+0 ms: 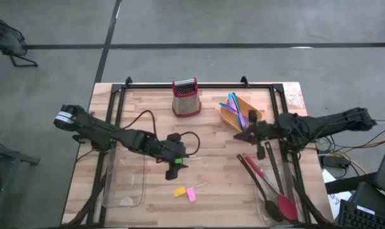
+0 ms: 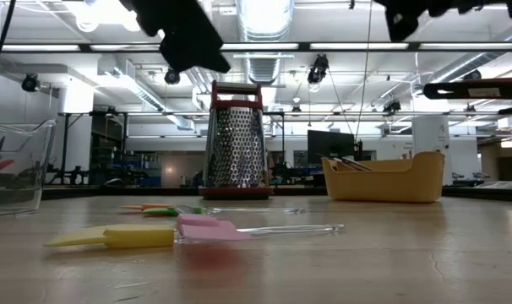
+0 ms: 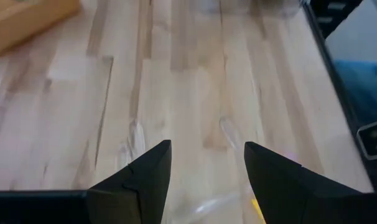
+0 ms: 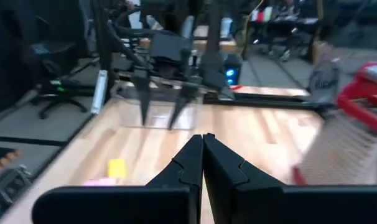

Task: Pick & Place Kitchen Items
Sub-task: Put the pink spatula into the left transparent bin

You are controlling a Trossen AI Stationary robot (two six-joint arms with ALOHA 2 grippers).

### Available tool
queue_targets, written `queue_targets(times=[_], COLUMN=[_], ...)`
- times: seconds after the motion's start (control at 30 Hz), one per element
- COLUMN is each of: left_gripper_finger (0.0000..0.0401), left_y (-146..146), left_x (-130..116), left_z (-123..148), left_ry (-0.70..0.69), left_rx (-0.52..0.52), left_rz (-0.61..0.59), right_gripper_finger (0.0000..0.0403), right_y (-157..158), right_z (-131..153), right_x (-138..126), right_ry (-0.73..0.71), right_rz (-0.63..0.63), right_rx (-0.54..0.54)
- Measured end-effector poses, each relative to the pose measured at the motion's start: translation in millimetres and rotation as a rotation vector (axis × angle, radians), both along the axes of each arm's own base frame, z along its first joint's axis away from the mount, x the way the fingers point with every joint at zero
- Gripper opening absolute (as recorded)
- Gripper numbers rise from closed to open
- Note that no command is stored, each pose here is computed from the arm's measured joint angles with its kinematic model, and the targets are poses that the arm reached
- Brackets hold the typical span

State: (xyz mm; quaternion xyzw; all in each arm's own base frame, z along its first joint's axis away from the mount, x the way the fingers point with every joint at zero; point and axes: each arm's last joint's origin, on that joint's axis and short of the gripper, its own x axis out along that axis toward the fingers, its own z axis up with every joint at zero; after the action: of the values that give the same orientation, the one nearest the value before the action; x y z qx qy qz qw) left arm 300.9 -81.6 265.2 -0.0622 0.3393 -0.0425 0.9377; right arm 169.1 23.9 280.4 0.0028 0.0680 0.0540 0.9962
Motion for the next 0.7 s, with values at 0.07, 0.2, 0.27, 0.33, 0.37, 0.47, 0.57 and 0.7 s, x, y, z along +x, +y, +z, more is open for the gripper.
queue_targets(times=[0.07,0.2,0.27,0.33,0.37,0.47,0.57,0.7], left_gripper_finger=[0.0209,0.0209,0.0207,0.0204,0.0203,0.0200,0.0196,0.0188], left_y=[0.4,-3.5,-8.5,-13.8,-16.4,-25.4,-33.2,-36.2], left_x=[-2.5,-6.7,-9.0,-8.3,-7.3,-4.1,1.3,9.0], left_z=[-8.2,-28.4,-39.4,-47.0,-51.3,-63.5,-70.3,-76.9], left_ry=[0.024,0.067,0.073,0.062,0.066,0.075,0.056,0.070], left_rx=[-0.001,0.000,0.041,0.062,0.066,0.137,0.195,0.207], left_rz=[-0.005,-0.056,-0.112,-0.163,-0.187,-0.279,-0.351,-0.362], right_gripper_finger=[0.0008,0.0008,0.0008,0.0008,0.0008,0.0008,0.0008,0.0008], right_y=[-4.8,-10.3,-9.8,-8.8,-8.7,-9.4,-9.9,-10.6], right_z=[-5.3,-16.4,-21.0,-26.7,-29.2,-35.6,-40.8,-46.9], right_x=[-10.8,-30.9,-40.4,-48.7,-52.4,-61.1,-67.9,-74.1], right_ry=[-0.048,-0.136,-0.153,-0.172,-0.182,-0.214,-0.245,-0.263], right_rz=[-0.039,-0.086,-0.018,0.051,0.069,0.080,0.087,0.086], right_rx=[-0.005,-0.019,-0.065,-0.047,-0.022,0.006,-0.015,0.004])
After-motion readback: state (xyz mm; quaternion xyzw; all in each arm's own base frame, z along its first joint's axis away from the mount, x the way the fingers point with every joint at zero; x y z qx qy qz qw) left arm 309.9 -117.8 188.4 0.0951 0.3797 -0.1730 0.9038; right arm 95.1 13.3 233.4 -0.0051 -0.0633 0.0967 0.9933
